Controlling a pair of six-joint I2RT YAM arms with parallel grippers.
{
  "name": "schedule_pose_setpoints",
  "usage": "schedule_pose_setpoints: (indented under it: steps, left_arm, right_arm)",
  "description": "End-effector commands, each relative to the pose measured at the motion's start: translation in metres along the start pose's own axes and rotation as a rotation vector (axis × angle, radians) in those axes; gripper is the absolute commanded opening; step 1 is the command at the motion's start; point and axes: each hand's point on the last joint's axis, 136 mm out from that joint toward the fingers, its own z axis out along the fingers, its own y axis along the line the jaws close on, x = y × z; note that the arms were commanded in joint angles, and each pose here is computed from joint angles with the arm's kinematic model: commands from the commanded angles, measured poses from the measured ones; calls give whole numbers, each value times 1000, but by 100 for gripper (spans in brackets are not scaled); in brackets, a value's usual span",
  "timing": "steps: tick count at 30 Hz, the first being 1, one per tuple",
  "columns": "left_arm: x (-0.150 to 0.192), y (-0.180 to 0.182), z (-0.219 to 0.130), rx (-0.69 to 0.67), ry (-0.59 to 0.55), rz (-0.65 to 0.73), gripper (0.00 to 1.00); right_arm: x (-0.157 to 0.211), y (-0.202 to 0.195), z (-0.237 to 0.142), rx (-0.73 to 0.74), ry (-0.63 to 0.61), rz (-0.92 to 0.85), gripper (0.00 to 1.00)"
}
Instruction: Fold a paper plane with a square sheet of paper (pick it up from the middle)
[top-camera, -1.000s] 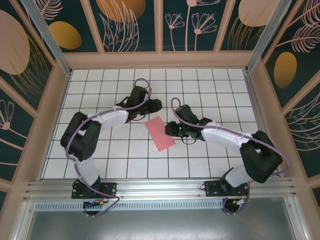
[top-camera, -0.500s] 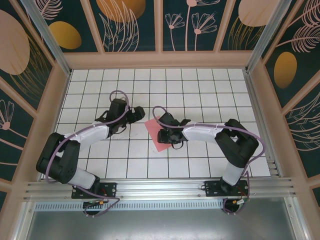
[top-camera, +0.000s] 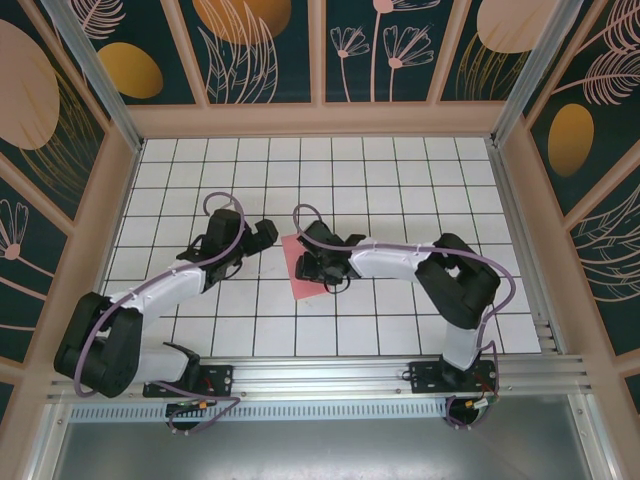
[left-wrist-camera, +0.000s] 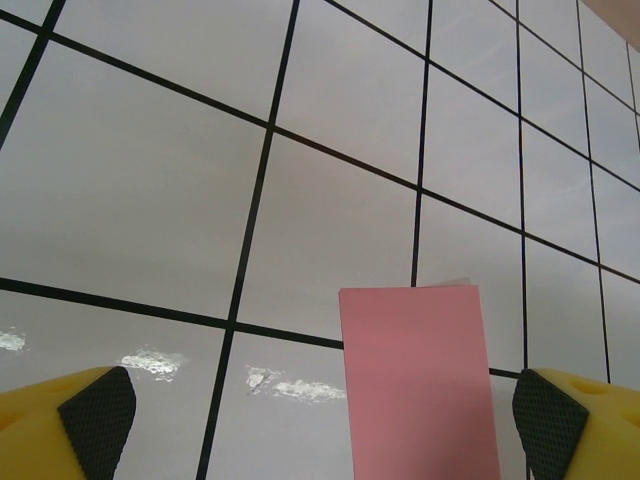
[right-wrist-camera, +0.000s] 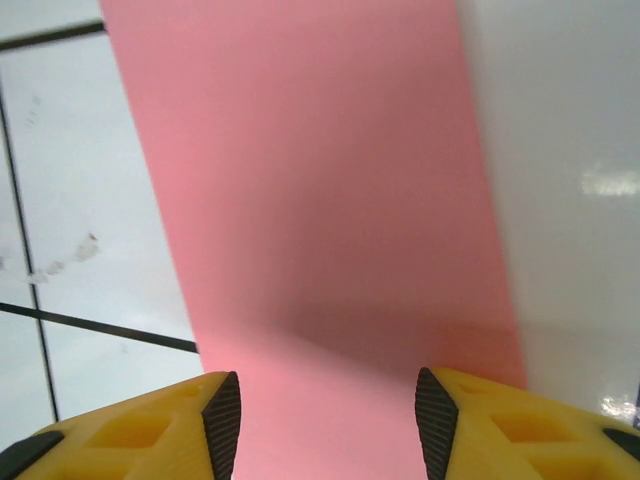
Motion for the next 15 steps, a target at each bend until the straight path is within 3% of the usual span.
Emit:
schedule_pose_setpoints:
  steps: [1, 6, 15]
  left_arm:
    - [2, 9, -7, -12, -12, -20, 99]
    - [4, 6, -13, 26, -29, -45, 99]
    - [16, -10, -12, 188, -18, -94, 99]
  right_arm:
    - [-40, 8, -24, 1, -141, 17, 54]
    - [-54, -1, -20, 52, -173, 5, 54]
    - [-60, 16, 17, 16, -101, -78, 50]
